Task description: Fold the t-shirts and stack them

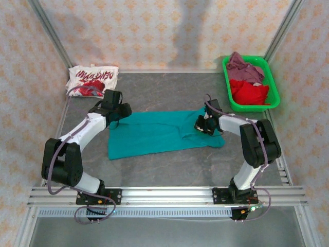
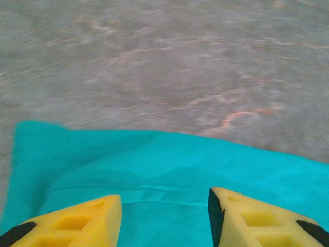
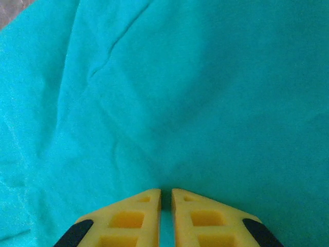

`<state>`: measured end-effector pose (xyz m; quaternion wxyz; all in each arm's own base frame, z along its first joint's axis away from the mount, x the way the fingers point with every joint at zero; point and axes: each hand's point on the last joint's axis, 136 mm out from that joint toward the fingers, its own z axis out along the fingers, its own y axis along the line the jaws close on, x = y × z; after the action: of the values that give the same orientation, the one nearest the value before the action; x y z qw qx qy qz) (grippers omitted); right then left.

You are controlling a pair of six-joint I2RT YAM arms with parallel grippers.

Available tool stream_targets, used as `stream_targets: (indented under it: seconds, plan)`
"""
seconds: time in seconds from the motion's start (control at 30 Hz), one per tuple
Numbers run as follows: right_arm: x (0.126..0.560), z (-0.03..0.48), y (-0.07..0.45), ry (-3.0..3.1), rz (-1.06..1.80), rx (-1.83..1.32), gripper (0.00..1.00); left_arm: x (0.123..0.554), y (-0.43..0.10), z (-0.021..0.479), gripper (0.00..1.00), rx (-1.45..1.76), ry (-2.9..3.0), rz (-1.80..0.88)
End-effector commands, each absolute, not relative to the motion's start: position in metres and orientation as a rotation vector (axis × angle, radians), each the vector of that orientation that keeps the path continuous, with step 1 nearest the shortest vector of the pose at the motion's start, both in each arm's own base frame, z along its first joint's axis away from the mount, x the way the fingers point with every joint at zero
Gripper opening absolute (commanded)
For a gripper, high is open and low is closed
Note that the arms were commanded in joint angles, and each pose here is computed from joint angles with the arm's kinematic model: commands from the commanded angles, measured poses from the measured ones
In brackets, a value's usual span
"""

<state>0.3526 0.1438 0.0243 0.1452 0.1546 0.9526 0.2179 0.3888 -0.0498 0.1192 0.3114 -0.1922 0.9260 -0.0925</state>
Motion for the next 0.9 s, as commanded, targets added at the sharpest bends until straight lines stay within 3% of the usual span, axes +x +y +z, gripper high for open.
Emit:
stream_targets:
  seconds: [0.0, 0.17, 0.33, 0.37, 0.43, 0.53, 0.67, 0.87]
  plan:
    - [0.353, 0.007, 0.127, 2.748, 0.546, 0.544, 0.14, 0.359, -0.012, 0.094, 0.55, -0.667, 2.516, -0.112]
    - [0.352, 0.0, 0.122, 2.757, 0.549, 0.566, 0.13, 0.355, 0.004, 0.07, 0.65, -0.685, 2.577, -0.083]
    - [0.352, -0.002, 0.118, 2.76, 0.536, 0.588, 0.13, 0.363, 0.005, 0.047, 0.62, -0.682, 2.612, -0.108]
    - [0.352, -0.002, 0.117, 2.757, 0.536, 0.594, 0.13, 0.366, 0.001, 0.044, 0.57, -0.662, 2.623, -0.133]
    - [0.351, -0.003, 0.115, 2.758, 0.535, 0.606, 0.13, 0.37, -0.006, 0.038, 0.36, -0.638, 2.642, -0.175]
    - [0.352, -0.004, 0.111, 2.752, 0.529, 0.623, 0.13, 0.371, -0.007, 0.033, 0.26, -0.628, 2.661, -0.179]
    - [0.349, -0.006, 0.107, 2.751, 0.523, 0.653, 0.12, 0.366, 0.0, 0.043, 0.13, -0.638, 2.644, -0.124]
    - [0.348, -0.01, 0.099, 2.748, 0.502, 0.706, 0.11, 0.353, 0.014, 0.064, 0.12, -0.632, 2.633, -0.01]
